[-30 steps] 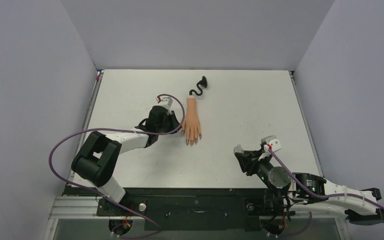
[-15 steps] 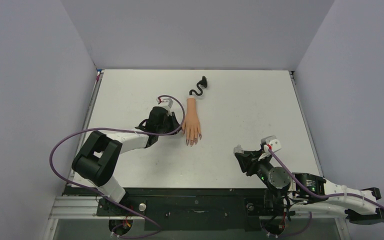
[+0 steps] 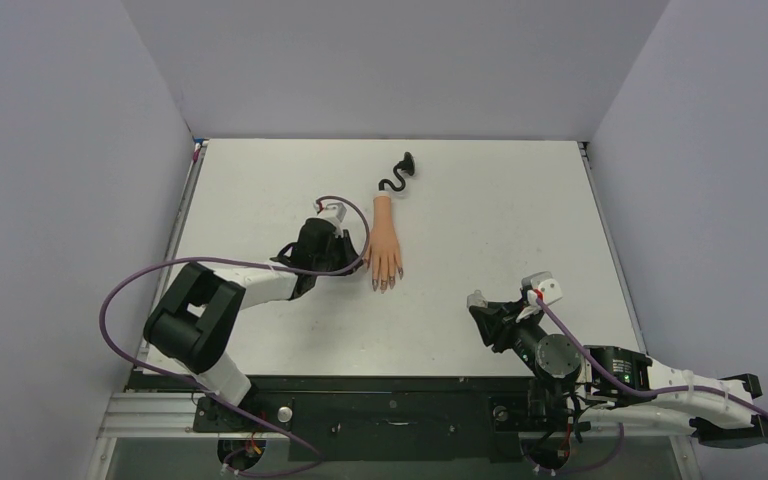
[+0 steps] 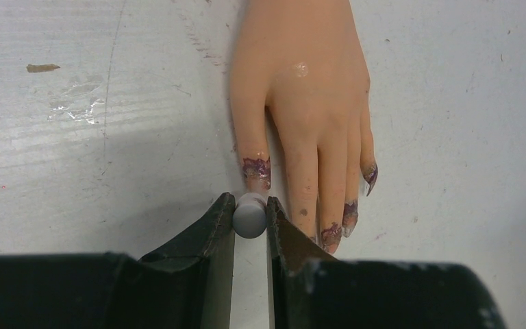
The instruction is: Paint the nails
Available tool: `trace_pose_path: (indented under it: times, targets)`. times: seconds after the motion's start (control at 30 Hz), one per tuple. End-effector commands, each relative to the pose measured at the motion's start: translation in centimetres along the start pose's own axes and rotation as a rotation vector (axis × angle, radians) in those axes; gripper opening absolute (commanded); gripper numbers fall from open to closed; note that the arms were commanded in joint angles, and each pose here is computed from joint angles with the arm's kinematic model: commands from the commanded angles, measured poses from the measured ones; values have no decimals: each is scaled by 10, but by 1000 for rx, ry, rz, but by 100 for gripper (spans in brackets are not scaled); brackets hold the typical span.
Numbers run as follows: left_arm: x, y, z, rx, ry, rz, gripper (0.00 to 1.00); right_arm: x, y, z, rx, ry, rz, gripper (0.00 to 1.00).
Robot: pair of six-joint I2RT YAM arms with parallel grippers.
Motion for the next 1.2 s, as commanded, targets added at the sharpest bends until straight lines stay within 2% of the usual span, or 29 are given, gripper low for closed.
trace_pose_path:
  times: [0.0, 0.33, 1.17]
  targets:
    - [-10, -9, -7, -39, 23, 48, 0, 0, 0, -2, -21, 12, 14, 0]
    - [-12, -15, -5, -32, 35, 60, 0, 0, 0, -2, -21, 11, 13, 0]
    - [-13, -5, -38, -89, 46, 12, 0, 0, 0, -2, -23, 11, 10, 0]
Point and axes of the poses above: each gripper's point midway between its finger pads, its own y axis out along the fingers, its own x axis along the line the jaws close on, z = x × y, the point moved 9 cm from there along -y, back along the fingers
